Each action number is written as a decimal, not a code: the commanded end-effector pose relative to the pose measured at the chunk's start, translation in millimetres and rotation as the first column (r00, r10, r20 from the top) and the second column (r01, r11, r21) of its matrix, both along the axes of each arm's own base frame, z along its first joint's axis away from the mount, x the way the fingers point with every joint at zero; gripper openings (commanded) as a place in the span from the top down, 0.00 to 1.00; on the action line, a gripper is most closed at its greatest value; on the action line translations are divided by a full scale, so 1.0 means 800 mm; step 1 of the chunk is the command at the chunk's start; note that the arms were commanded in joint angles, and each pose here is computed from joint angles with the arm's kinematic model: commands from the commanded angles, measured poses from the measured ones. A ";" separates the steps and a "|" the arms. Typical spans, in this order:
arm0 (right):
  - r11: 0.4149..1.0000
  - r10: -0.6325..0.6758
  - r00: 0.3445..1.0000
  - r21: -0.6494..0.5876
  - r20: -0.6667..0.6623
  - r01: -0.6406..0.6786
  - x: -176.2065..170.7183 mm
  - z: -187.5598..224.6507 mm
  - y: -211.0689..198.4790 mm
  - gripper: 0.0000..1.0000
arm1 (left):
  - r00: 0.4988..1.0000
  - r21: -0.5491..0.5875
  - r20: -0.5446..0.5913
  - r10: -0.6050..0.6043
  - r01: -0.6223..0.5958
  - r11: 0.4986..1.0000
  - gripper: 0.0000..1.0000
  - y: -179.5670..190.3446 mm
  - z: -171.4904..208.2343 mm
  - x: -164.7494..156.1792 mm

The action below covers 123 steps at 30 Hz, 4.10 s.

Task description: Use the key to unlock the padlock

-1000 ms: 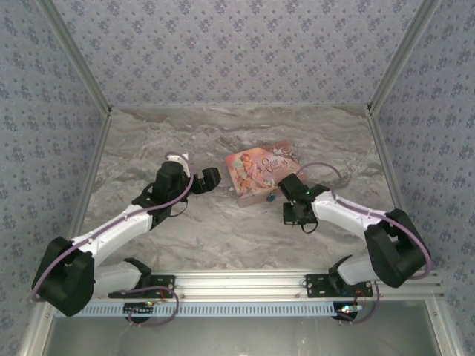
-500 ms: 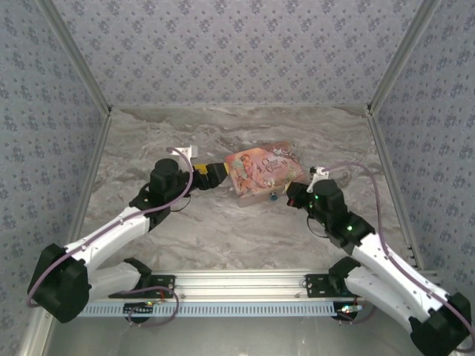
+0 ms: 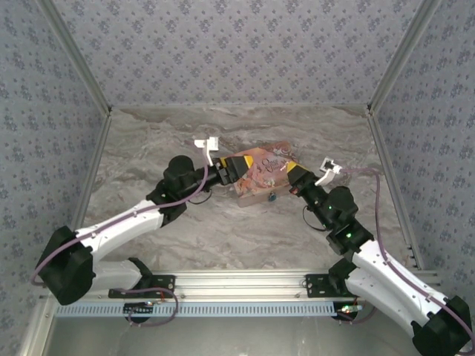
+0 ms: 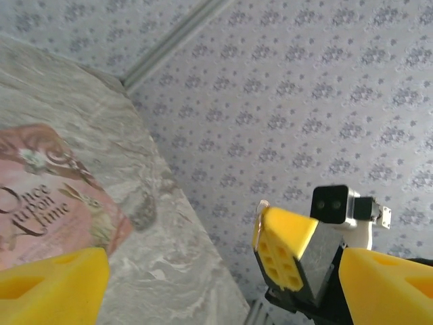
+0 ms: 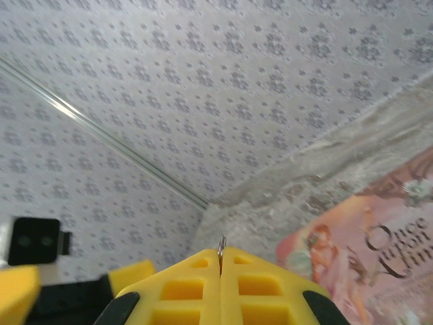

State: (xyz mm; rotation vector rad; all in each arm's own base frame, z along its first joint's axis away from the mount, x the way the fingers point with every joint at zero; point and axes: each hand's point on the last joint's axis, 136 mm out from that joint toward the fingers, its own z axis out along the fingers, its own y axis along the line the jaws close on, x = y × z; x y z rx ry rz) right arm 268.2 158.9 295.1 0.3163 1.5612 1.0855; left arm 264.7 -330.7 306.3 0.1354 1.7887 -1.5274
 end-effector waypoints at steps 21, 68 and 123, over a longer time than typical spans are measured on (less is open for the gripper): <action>0.987 -0.016 0.999 0.163 0.049 0.008 -0.001 0.039 0.008 1.00 | 0.973 -0.203 -0.016 -0.230 0.222 0.954 0.45 -0.106 0.042 -0.033; 0.552 0.694 0.708 -0.730 0.134 -0.403 -0.142 0.025 0.059 0.07 | 0.698 0.753 0.301 -0.650 0.244 0.611 1.00 0.013 0.043 -0.125; 0.303 0.889 0.442 -0.877 0.119 -0.373 -0.130 0.003 0.168 0.73 | 0.620 0.904 0.169 -0.766 0.213 0.372 1.00 0.042 -0.005 -0.129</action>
